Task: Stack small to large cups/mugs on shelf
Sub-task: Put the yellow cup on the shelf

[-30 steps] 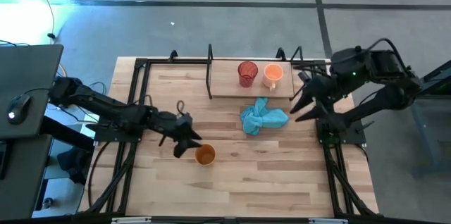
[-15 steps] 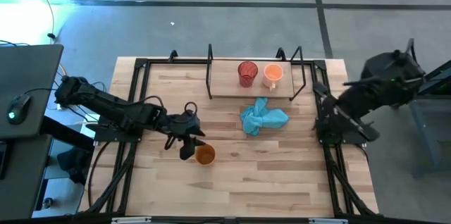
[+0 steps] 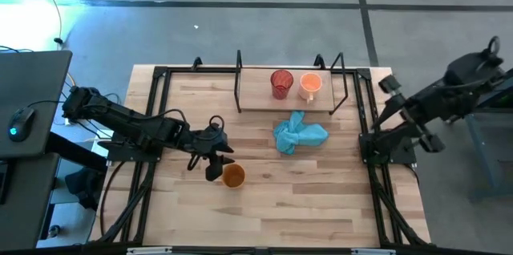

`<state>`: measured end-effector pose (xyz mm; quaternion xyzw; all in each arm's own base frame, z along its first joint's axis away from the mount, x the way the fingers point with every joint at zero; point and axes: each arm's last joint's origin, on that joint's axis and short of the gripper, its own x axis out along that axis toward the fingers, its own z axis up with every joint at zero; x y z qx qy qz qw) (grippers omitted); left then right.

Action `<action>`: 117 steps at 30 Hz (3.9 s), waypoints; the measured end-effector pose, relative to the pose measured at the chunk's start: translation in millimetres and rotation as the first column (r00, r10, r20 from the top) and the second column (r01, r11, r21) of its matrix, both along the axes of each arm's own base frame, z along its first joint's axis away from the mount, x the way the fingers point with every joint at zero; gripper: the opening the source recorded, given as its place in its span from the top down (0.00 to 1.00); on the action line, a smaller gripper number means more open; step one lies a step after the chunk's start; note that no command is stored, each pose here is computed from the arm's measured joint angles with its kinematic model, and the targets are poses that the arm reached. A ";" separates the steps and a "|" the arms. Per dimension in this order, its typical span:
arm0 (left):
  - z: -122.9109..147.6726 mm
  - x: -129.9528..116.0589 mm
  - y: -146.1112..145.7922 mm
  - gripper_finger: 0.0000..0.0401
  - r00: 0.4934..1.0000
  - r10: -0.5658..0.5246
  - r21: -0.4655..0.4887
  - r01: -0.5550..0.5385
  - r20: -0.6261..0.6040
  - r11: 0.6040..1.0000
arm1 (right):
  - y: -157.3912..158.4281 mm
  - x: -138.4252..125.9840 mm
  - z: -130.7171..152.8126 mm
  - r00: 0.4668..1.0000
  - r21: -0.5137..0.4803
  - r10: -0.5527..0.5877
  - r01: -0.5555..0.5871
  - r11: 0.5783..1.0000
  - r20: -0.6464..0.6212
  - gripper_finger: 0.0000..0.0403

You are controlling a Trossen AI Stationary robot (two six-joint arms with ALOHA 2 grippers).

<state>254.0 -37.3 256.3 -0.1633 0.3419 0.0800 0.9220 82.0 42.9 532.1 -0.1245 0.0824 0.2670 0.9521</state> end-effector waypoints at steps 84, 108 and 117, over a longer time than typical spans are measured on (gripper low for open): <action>-20.9 32.0 -7.0 0.99 0.945 -0.018 -0.024 0.011 -0.325 1.000 | -2.5 6.4 -231.0 0.974 0.457 -0.208 0.147 0.877 0.086 0.71; 17.5 40.0 30.1 1.00 0.935 0.175 0.002 -0.184 -0.310 0.983 | -2.5 6.5 -231.4 0.975 0.455 -0.208 0.149 0.878 0.083 0.71; 43.1 43.4 70.5 1.00 0.923 0.295 -0.007 -0.306 -0.248 0.952 | -2.4 6.7 -234.0 0.977 0.444 -0.207 0.159 0.882 0.060 0.71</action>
